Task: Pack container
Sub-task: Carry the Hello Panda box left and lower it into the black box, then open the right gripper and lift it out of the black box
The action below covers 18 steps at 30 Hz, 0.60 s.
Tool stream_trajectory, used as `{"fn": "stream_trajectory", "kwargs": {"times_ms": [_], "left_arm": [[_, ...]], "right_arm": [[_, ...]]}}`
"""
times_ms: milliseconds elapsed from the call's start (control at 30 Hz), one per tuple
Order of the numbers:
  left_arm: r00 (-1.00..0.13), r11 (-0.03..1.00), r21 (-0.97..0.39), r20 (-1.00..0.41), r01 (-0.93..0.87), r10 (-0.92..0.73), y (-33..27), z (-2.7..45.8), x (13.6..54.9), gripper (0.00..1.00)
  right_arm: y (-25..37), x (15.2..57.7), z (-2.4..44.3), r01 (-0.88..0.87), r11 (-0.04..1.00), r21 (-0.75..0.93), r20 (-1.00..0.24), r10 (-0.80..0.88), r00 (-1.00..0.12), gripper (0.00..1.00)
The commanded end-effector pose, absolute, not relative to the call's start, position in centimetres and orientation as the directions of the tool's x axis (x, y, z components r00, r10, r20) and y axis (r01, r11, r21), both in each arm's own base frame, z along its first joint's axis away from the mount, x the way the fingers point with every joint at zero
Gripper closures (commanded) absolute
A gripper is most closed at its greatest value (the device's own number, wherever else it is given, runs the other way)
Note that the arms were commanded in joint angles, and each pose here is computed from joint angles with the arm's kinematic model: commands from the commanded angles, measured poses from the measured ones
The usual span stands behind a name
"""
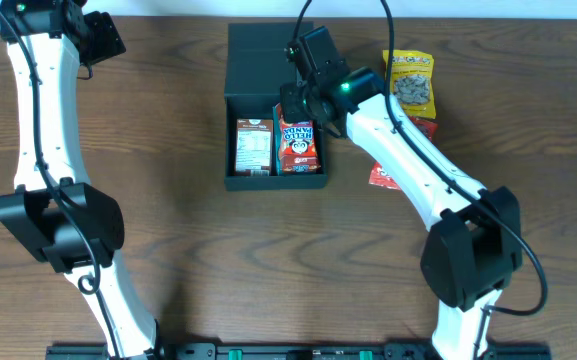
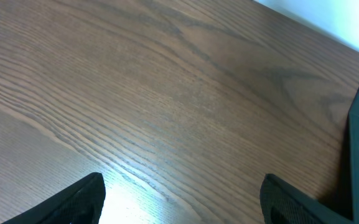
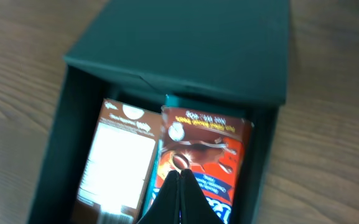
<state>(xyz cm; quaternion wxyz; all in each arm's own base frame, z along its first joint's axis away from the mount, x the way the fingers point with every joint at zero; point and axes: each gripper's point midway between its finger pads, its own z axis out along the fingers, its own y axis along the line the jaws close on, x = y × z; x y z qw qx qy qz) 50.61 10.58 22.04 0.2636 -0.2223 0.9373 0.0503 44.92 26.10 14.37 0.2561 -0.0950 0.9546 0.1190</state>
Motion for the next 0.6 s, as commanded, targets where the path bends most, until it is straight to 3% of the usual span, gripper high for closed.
{"fn": "stream_trajectory", "kwargs": {"times_ms": [0,300,567], "left_arm": [[-0.786,0.903,-0.001,-0.493,-0.43,-0.375,10.7,20.9,50.5,0.19],[-0.785,0.903,-0.001,-0.493,-0.43,-0.374,10.7,20.9,50.5,0.19],[-0.785,0.903,-0.001,-0.494,-0.43,-0.374,10.7,20.9,50.5,0.19]], "right_arm": [[26.1,44.7,12.3,-0.255,0.953,0.162,-0.464,-0.155,-0.872,0.99],[25.9,43.1,7.8,-0.263,0.954,0.146,-0.338,-0.202,-0.919,0.99],[26.0,43.3,8.8,-0.266,0.952,0.152,-0.358,-0.198,-0.913,0.99]]}}
